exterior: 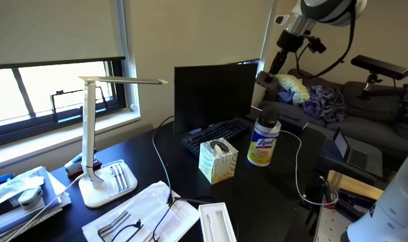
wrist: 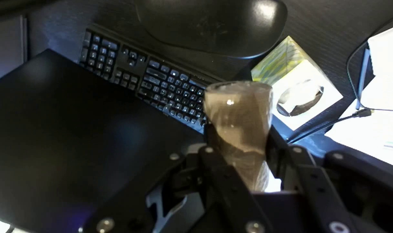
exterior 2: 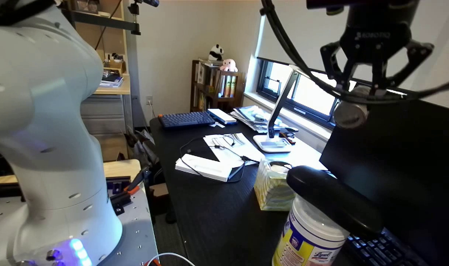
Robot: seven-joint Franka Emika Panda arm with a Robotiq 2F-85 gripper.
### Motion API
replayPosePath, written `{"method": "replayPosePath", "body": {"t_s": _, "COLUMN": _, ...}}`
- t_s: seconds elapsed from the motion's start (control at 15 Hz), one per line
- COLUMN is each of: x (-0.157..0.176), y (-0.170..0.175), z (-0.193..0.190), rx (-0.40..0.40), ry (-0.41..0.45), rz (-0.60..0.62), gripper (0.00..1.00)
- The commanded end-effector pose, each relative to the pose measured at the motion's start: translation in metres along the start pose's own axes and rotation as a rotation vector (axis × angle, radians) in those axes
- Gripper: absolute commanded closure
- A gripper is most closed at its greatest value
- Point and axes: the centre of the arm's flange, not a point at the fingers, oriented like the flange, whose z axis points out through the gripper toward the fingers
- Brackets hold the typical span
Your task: Pick the object next to the bottle and place it on top of the tissue box
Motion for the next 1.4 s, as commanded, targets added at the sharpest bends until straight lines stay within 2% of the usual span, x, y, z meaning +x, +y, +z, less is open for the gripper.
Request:
{"method": "replayPosePath", "body": {"t_s": 0.0, "x": 0.017, "y": -0.072, "z": -0.023, "rx": -0.083, "ry": -0.058, "rz": -0.165, "gripper": 0.88}}
{"method": "replayPosePath", "body": {"t_s": 0.13, "x": 0.02, "y": -0.101, "z": -0.019, "rx": -0.093, "ry": -0.051, "rz": -0.229, "gripper": 0.88}}
{"method": "replayPosePath", "body": {"t_s": 0.2, "x": 0.02, "y": -0.114, "z": -0.015, "rx": -0.085, "ry": -0.011, "rz": -0.237, "gripper": 0.88}}
{"method": "replayPosePath", "body": {"t_s": 0.27, "x": 0.021, "y": -0.123, "z": -0.01, "rx": -0.06, "ry": 0.002, "rz": -0.259, "gripper": 0.88}}
{"method": "replayPosePath", "body": {"t_s": 0.47, "x": 0.017, "y": -0.144, "z": 0.009, "rx": -0.058, "ry": 0.059, "rz": -0.295, "gripper": 0.88}}
{"method": "replayPosePath", "body": {"t_s": 0.6, "x": 0.018, "y": -0.145, "z": 0.022, "rx": -0.066, "ry": 0.108, "rz": -0.304, "gripper": 0.88}}
{"method": "replayPosePath", "body": {"t_s": 0.73, "x": 0.016, "y": -0.128, "z": 0.028, "rx": -0.043, "ry": 0.135, "rz": -0.29, "gripper": 0.88}}
{"method": "replayPosePath", "body": {"t_s": 0.8, "x": 0.02, "y": -0.14, "z": 0.021, "rx": -0.057, "ry": 0.095, "rz": -0.299, "gripper": 0.63}}
{"method": "replayPosePath", "body": {"t_s": 1.0, "x": 0.014, "y": -0.128, "z": 0.026, "rx": -0.046, "ry": 0.105, "rz": -0.27, "gripper": 0.63}}
{"method": "replayPosePath", "body": {"t_s": 1.07, "x": 0.014, "y": -0.128, "z": 0.026, "rx": -0.046, "ry": 0.105, "rz": -0.27, "gripper": 0.88}}
{"method": "replayPosePath", "body": {"t_s": 1.33, "x": 0.02, "y": -0.134, "z": 0.053, "rx": -0.02, "ry": 0.078, "rz": -0.22, "gripper": 0.88}}
